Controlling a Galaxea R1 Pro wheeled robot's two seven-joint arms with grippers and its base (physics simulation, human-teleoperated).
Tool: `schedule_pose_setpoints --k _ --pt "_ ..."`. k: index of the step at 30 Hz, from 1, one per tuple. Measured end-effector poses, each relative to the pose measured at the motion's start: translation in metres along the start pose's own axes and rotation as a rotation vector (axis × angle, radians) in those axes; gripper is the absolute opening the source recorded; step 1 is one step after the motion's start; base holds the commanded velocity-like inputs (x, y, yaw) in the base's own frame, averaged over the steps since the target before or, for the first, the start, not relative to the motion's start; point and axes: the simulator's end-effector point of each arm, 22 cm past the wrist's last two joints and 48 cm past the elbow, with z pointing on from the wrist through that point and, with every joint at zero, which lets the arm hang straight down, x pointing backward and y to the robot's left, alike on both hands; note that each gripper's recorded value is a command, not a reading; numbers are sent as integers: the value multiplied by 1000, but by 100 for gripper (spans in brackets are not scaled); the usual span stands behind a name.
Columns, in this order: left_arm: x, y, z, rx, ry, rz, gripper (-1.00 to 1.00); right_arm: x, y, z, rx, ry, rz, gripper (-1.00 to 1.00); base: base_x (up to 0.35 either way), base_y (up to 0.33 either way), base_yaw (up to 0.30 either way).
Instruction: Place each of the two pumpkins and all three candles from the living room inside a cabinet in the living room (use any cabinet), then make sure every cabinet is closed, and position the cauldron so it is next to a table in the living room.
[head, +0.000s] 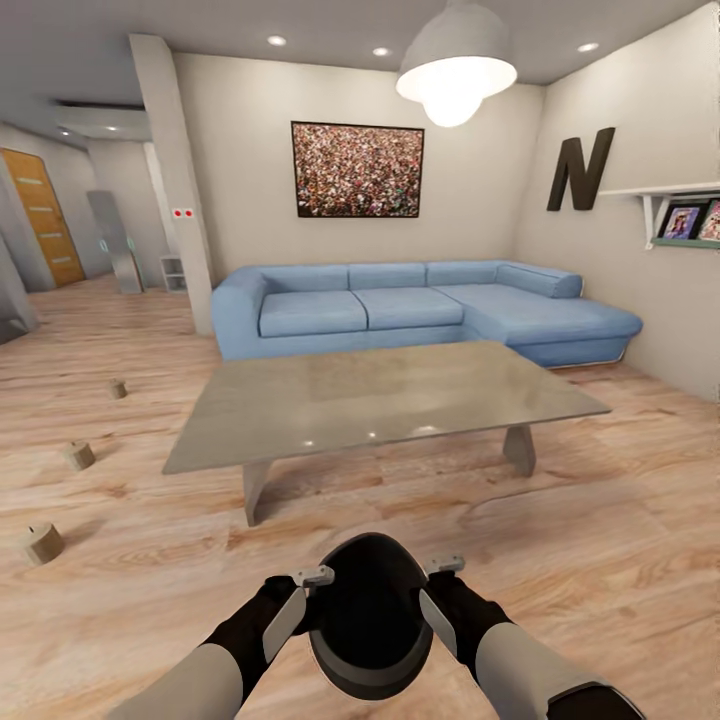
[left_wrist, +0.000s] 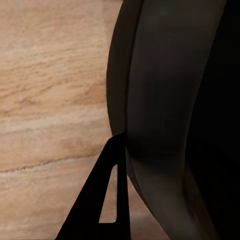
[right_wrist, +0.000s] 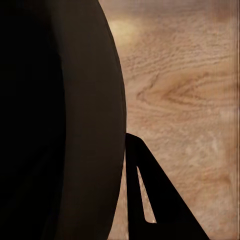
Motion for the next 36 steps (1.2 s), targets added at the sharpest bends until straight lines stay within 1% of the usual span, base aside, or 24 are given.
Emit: schedule_pose_setpoints --k 10,18,27,36 --pt "0 0 0 0 0 0 -100 0 0 0 0 0 -1 -100 106 -282 0" --pt "0 0 0 1 1 -2 -100 0 0 0 0 0 -1 -100 119 -208 0" --pt "0 0 0 0 0 0 -100 0 0 0 -1 0 0 -100 122 -131 0" --pt "0 0 0 0 0 0 -100 0 0 0 -1 0 0 -100 142 -21 0"
